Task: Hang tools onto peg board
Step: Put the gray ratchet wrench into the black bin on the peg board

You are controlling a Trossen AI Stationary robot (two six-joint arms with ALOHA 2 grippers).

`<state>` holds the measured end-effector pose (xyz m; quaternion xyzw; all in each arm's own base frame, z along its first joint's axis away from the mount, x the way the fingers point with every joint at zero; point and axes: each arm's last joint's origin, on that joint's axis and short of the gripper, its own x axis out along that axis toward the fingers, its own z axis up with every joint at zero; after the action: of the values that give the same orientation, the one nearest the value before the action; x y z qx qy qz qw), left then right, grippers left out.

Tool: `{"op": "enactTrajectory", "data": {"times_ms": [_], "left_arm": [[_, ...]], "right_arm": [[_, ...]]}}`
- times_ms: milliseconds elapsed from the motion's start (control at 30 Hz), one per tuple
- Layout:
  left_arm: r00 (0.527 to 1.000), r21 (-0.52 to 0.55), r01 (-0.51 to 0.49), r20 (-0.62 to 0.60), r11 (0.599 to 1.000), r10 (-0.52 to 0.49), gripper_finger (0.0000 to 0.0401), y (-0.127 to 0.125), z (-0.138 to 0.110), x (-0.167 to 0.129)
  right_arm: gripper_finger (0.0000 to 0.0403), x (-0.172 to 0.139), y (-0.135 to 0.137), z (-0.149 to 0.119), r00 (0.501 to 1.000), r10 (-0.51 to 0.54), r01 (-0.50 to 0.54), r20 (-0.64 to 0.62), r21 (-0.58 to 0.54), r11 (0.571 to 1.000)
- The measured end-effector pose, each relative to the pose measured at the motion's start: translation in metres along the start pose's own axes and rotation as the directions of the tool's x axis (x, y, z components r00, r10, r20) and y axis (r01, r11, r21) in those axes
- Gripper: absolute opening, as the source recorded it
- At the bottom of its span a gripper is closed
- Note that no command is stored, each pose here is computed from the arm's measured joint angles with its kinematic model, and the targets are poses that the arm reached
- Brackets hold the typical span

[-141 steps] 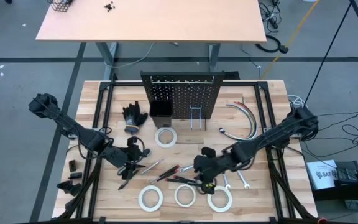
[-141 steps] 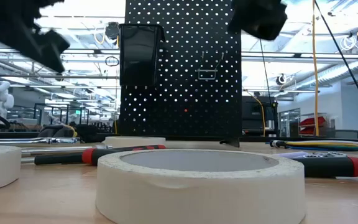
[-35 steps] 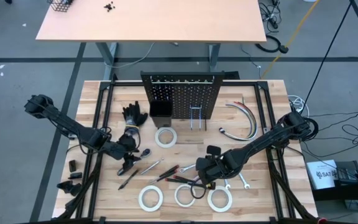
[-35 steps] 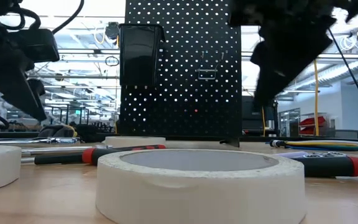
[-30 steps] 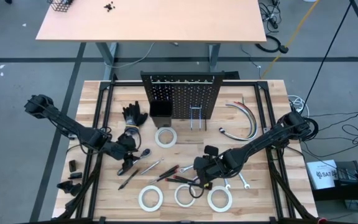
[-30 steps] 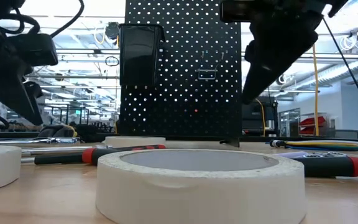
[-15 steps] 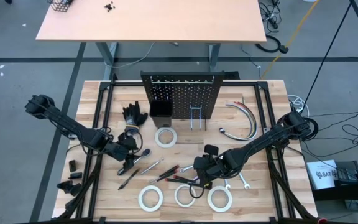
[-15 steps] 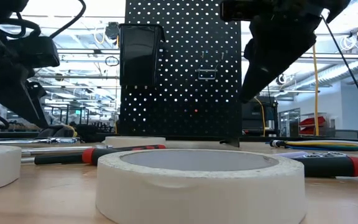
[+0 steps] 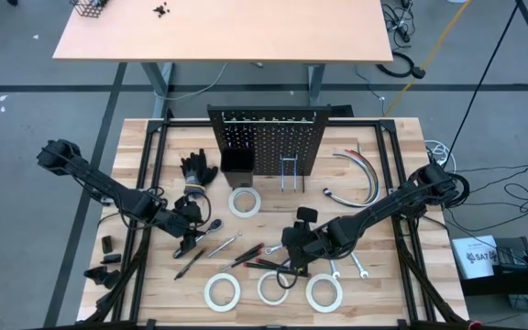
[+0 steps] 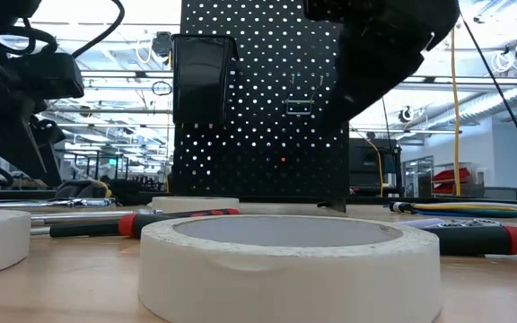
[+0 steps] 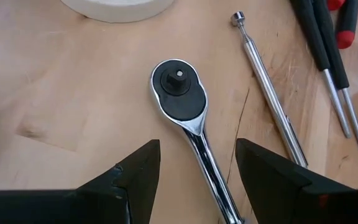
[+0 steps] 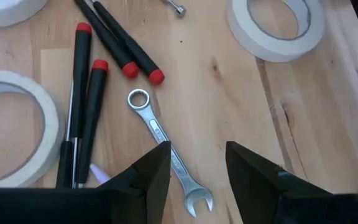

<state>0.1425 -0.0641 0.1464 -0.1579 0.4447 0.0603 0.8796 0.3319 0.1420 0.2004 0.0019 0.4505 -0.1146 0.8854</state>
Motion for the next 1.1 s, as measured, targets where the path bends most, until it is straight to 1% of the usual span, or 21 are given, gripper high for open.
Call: {"op": "enactTrajectory", "data": {"times_ms": [233, 400, 533, 700, 833, 1000, 1100], "left_arm": [[1.0, -0.006, -0.011, 0.011, 1.0, 0.011, 0.0212, 0.0, 0.0, 0.0], [1.0, -0.01, -0.009, 0.012, 1.0, 0.009, 0.0212, 0.0, 0.001, 0.0], [1.0, -0.036, -0.009, 0.013, 0.999, 0.01, 0.0212, 0.0, 0.001, 0.0], [1.0, -0.034, -0.008, 0.011, 0.999, 0.008, 0.0212, 0.0, 0.0, 0.0], [1.0, -0.008, -0.005, 0.0, 1.0, 0.005, 0.0212, -0.004, -0.003, 0.001], [0.998, 0.035, -0.059, -0.03, 0.998, 0.06, 0.0212, -0.006, -0.009, 0.009], [0.995, 0.014, -0.09, -0.047, 0.996, 0.09, 0.0212, -0.007, -0.012, 0.016]], "right_arm": [[0.0148, 0.0, 0.0, -0.001, 1.0, -0.003, 0.003, -0.002, -0.077, 0.997], [0.0148, 0.0, 0.0, -0.001, 1.0, -0.004, 0.004, -0.002, -0.11, 0.994], [0.0148, 0.0, -0.001, 0.0, 1.0, -0.005, 0.005, -0.002, -0.129, 0.992], [0.0148, 0.002, -0.003, 0.003, 1.0, -0.006, 0.007, 0.009, -0.116, 0.993], [0.0148, 0.002, -0.003, 0.005, 0.999, 0.001, 0.003, 0.034, -0.103, 0.995], [0.0148, 0.003, -0.004, 0.007, 0.999, 0.0, 0.004, 0.041, -0.084, 0.996], [0.0148, 0.003, -0.005, 0.009, 0.999, 0.0, 0.004, 0.049, -0.075, 0.997]]}}
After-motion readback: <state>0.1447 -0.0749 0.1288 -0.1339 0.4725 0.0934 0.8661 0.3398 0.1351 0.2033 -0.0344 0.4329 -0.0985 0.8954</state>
